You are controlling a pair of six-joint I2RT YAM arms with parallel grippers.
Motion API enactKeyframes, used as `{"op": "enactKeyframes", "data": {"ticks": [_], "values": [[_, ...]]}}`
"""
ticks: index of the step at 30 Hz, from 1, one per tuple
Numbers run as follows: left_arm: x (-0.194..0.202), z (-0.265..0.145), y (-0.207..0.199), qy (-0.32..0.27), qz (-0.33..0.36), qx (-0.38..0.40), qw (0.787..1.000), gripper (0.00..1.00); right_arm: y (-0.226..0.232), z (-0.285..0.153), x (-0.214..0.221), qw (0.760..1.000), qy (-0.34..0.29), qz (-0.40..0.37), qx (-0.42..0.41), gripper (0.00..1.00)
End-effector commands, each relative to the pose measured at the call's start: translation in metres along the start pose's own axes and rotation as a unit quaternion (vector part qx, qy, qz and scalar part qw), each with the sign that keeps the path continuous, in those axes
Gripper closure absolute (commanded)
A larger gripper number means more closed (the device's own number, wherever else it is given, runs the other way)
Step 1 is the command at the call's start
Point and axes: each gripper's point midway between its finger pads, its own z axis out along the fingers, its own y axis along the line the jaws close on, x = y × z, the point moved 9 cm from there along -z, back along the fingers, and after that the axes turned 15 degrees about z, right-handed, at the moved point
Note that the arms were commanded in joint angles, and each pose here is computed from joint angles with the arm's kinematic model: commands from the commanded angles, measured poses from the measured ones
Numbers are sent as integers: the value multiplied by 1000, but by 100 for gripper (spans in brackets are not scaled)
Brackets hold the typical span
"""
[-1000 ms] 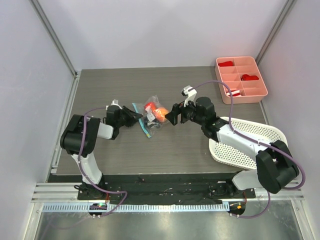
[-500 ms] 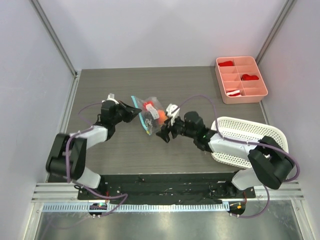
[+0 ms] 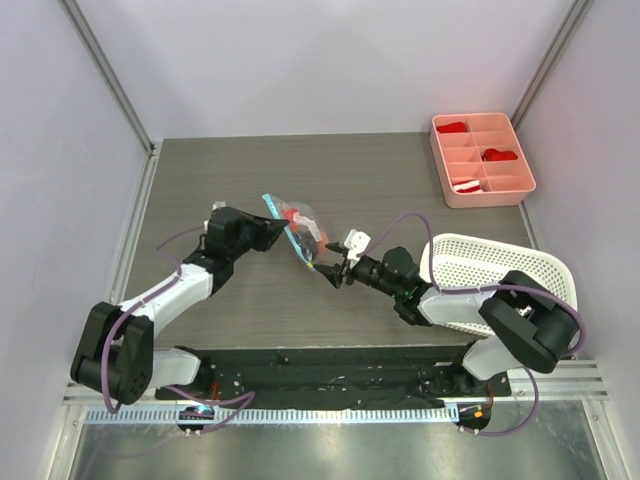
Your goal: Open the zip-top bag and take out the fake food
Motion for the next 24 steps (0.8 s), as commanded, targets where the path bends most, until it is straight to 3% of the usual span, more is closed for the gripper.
{"op": "enactKeyframes", "data": {"ticks": [1,9,13,16,24], "values": [[-2,-4,-24,-31,-65,46,996,100,6,2,-21,995,-94,4,-22,39],[-13,-15,-40,-79,-84,46,992,100,5,-13,-17,996,-91,-8,-3,40],[-11,-13,-42,-72,-89,42,993,100,10,-11,-15,997,-72,-11,-37,46],[-10,-13,-42,-73,-98,48,991,100,12,-3,-16,993,-105,-2,-46,47],[-10,-18,-44,-78,-100,58,990,100,16,9,-13,991,-115,17,-61,49]]}}
